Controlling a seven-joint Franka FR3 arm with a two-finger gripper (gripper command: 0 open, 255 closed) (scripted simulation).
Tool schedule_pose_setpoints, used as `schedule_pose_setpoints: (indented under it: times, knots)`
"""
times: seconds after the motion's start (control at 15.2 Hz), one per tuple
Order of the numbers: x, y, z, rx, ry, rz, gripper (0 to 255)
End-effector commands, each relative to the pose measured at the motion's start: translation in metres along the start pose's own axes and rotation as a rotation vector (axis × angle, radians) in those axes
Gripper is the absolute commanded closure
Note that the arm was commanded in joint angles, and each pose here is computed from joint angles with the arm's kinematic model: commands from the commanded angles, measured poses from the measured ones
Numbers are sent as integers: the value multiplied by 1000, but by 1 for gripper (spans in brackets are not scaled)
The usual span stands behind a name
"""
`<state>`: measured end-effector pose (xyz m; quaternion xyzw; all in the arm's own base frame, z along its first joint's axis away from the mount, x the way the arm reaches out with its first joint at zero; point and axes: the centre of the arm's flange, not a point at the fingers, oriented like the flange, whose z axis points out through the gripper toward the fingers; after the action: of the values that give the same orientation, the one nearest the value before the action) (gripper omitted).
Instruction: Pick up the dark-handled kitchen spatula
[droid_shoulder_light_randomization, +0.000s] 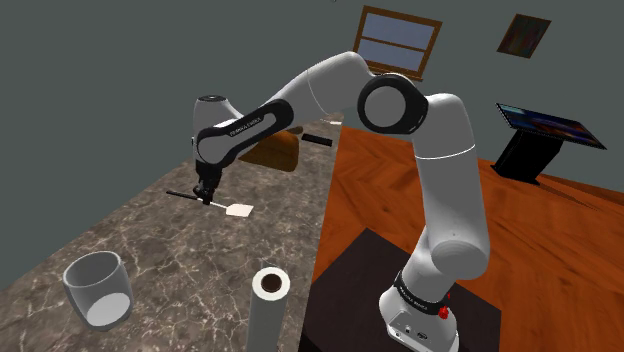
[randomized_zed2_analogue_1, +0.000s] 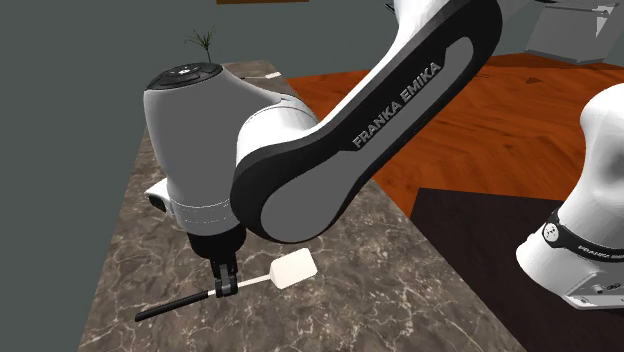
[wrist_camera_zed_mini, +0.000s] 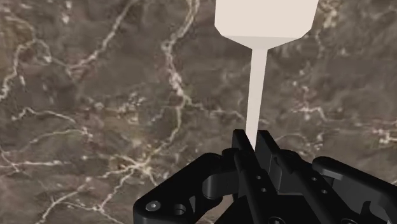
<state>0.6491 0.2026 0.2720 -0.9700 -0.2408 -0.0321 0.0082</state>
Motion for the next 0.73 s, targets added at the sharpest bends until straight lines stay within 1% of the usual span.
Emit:
schedule_pose_setpoints:
  times: [0.0,0.26,0.66]
  knots:
    - [0,0,0,0,0,0,255]
    - [0,0,0,0,0,0,255]
    - [2,0,-32,0,0,0,255]
